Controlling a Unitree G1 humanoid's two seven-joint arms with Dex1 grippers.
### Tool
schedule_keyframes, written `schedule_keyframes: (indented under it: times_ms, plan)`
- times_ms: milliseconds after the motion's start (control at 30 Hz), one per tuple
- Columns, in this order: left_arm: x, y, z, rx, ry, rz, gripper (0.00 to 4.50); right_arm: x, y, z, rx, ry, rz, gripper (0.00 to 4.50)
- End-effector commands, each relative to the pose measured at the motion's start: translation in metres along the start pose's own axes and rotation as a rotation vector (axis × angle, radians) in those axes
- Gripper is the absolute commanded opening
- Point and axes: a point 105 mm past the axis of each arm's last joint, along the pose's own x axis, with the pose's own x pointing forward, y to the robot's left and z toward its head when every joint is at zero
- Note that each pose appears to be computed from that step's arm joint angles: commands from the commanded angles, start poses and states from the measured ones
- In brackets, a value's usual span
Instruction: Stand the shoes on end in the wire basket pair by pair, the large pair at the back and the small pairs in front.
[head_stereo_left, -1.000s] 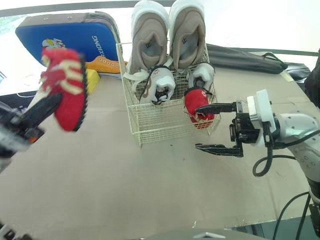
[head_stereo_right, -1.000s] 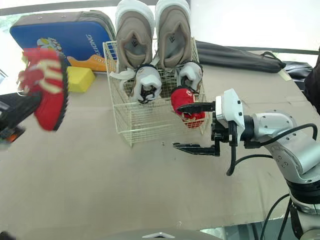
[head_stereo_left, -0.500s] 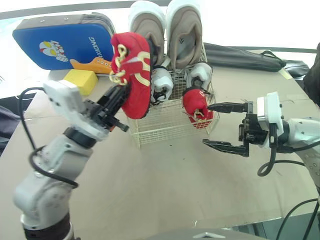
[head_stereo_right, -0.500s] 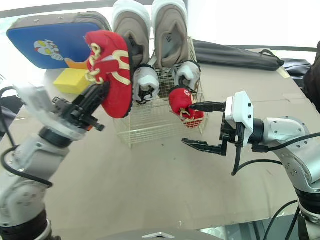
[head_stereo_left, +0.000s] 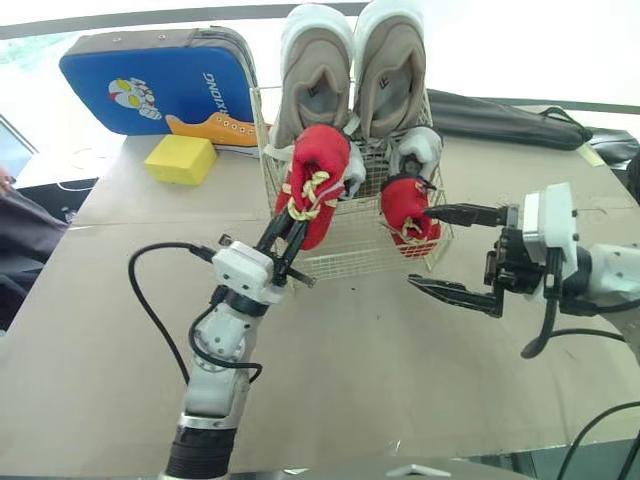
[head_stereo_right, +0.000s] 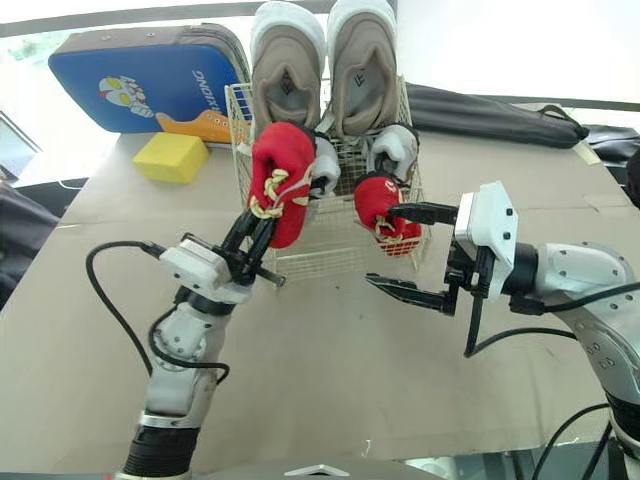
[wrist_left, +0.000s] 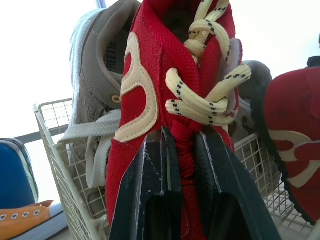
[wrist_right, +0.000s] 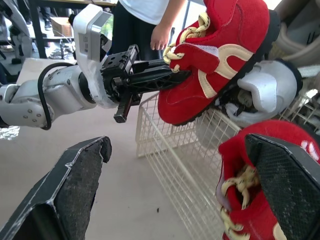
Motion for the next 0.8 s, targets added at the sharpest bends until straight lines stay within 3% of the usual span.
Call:
schedule_keyframes:
  times_ms: [33,233,433,467,600,800]
  plan:
    - [-0.01,-0.013,-0.022,-0.023,0.078,-0.014,0.17,-0.006,0.003,0.013,-0.038,-0.015,-0.026,4.45]
    - [-0.012,-0.021,-0.034,-0.131,0.129,-0.016,0.17,-0.008,0.006,0.013,-0.017,0.001,-0.034,4.45]
    - [-0.024,-0.011,-0.027,-0.239,0.2,-0.005,0.17,-0.008,0.007,0.011,0.004,-0.006,-0.033,4.45]
    - [-0.028,-0.007,-0.024,-0.247,0.214,-0.002,1.19,-0.007,0.007,0.01,0.007,-0.009,-0.032,4.45]
    - [-0.039,0.003,-0.009,-0.259,0.242,-0.012,2.94,-0.006,0.006,0.006,0.017,-0.017,-0.038,4.45]
    - [-0.044,0.008,0.018,-0.318,0.254,-0.051,2.94,-0.009,0.004,0.0,0.026,-0.024,-0.066,4.45]
